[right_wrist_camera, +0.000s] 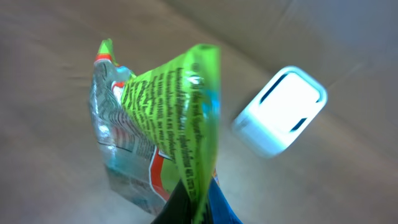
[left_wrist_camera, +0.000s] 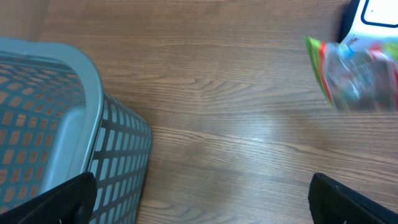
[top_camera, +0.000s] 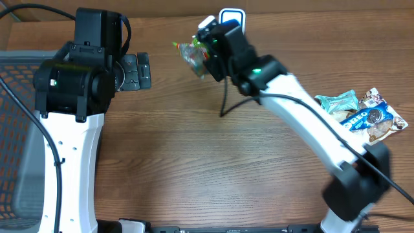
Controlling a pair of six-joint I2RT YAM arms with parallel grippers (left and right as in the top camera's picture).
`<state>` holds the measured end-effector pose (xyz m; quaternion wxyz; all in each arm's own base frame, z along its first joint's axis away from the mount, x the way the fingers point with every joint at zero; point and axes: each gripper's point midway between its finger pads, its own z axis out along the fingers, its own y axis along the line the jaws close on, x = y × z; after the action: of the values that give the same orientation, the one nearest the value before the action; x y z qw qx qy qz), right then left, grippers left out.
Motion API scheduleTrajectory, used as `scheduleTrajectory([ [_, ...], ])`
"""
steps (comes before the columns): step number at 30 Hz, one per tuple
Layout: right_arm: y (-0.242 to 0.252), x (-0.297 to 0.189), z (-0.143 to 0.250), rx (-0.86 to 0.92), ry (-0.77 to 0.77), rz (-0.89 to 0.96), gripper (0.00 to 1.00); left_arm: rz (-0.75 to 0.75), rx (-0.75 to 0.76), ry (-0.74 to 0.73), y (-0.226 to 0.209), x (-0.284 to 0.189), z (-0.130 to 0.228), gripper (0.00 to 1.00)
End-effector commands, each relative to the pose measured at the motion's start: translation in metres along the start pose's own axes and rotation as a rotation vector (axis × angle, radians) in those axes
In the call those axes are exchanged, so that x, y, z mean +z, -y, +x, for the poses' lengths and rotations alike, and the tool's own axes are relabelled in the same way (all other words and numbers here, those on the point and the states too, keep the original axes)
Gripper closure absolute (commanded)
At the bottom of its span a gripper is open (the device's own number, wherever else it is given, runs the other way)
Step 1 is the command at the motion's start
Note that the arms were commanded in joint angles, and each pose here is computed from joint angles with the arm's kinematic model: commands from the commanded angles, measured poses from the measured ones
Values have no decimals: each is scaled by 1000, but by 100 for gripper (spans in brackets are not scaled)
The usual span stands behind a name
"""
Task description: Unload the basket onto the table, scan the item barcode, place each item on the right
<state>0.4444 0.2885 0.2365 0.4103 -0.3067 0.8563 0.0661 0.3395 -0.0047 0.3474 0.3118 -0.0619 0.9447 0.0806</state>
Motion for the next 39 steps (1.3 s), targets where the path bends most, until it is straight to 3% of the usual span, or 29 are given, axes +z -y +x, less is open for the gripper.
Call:
scheduleTrajectory([
  [1, -13, -59, -17, 211, 33, -222, 96, -15, 18, 6, -3, 0, -3, 0],
  [7, 3, -113, 16, 311, -78, -314, 96, -15, 18, 6, -3, 0, -3, 0],
  [14, 110, -151, 67, 697, -151, -115, 96, -15, 18, 6, -3, 0, -3, 0],
  [21, 239, -178, 196, 1184, -250, 272, 96, -15, 18, 6, -3, 0, -3, 0],
  [27, 277, -173, 291, 1416, -260, 396, 96, -15, 18, 6, -3, 0, -3, 0],
  [28, 278, -173, 300, 1439, -257, 405, 92, -15, 18, 5, -3, 0, -3, 0],
  [31, 279, -173, 306, 1479, -238, 374, 51, -15, 18, 6, -3, 0, -3, 0],
  [33, 278, -174, 296, 1482, -203, 320, 36, -15, 18, 6, -3, 0, -3, 0],
  [36, 277, -181, 262, 1422, -125, 198, 25, -15, 18, 6, -3, 0, -3, 0],
  [39, 272, -202, 212, 1327, -31, 91, 20, -15, 18, 6, -3, 0, -3, 0],
])
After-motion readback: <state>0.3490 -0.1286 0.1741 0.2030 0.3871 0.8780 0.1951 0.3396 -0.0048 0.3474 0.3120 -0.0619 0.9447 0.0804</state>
